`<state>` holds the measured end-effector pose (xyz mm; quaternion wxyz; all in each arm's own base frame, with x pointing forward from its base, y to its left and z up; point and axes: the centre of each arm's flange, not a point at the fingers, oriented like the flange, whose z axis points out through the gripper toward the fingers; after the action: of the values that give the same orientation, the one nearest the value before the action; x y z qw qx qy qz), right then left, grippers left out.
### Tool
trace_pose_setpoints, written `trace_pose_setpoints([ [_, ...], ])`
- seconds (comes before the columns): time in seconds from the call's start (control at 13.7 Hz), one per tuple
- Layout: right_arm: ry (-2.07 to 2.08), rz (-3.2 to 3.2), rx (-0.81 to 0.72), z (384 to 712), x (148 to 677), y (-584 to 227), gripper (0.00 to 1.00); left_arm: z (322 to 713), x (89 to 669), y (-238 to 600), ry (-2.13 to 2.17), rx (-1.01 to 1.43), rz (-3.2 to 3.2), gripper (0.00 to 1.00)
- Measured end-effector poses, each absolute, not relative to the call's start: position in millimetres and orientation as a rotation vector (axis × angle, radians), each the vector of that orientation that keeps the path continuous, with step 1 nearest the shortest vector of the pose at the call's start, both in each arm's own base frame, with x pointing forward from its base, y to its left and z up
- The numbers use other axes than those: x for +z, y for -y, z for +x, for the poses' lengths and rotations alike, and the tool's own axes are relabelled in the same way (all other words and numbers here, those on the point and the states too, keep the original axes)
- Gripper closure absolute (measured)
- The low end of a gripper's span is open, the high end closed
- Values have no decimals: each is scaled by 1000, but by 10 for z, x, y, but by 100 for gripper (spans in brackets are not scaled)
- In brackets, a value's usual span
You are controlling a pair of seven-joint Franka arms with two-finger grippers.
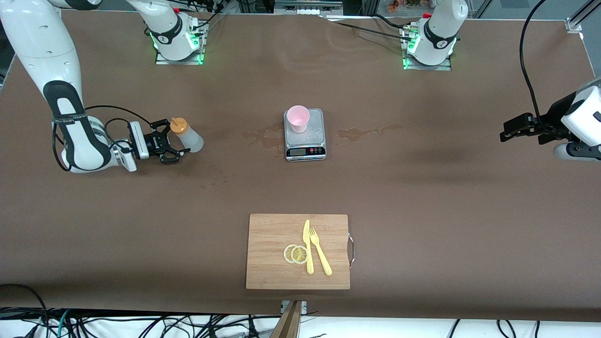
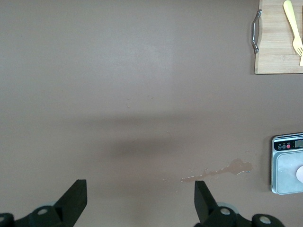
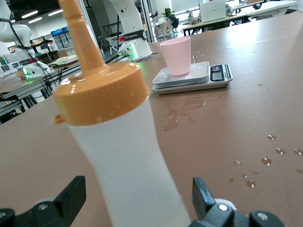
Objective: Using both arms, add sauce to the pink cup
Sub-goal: 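Grasp the white squeeze bottle with the right gripper, then lift the bottle and tilt its nozzle over the pink cup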
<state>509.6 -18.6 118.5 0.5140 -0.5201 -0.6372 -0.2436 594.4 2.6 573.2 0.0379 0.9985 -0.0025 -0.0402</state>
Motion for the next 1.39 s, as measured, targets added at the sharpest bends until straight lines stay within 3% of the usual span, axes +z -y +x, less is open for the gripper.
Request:
trace_pose_setpoints([
  [0.22, 1552, -1259, -595, 5152, 1195, 133, 4, 5946, 5740, -21, 9, -120, 3063, 0],
  [0.44, 1573, -1269, -602, 5205, 1231, 129, 39, 5947, 5736, -23, 9, -121, 3063, 0],
  [0.66, 1621, -1292, -611, 5316, 1338, 104, 45, 5948, 5733, -52, 1, -122, 3063, 0],
  [0.8, 1644, -1322, -602, 5448, 1488, 41, 58, 5949, 5732, -63, -2, -122, 3064, 0],
  [1.1, 1726, -1436, -542, 5751, 2119, -268, 58, 5949, 5734, -49, 2, -121, 3064, 0],
  [1.39, 1868, -1593, -381, 5874, 2728, -880, 58, 5950, 5734, -47, 2, -121, 3064, 0],
])
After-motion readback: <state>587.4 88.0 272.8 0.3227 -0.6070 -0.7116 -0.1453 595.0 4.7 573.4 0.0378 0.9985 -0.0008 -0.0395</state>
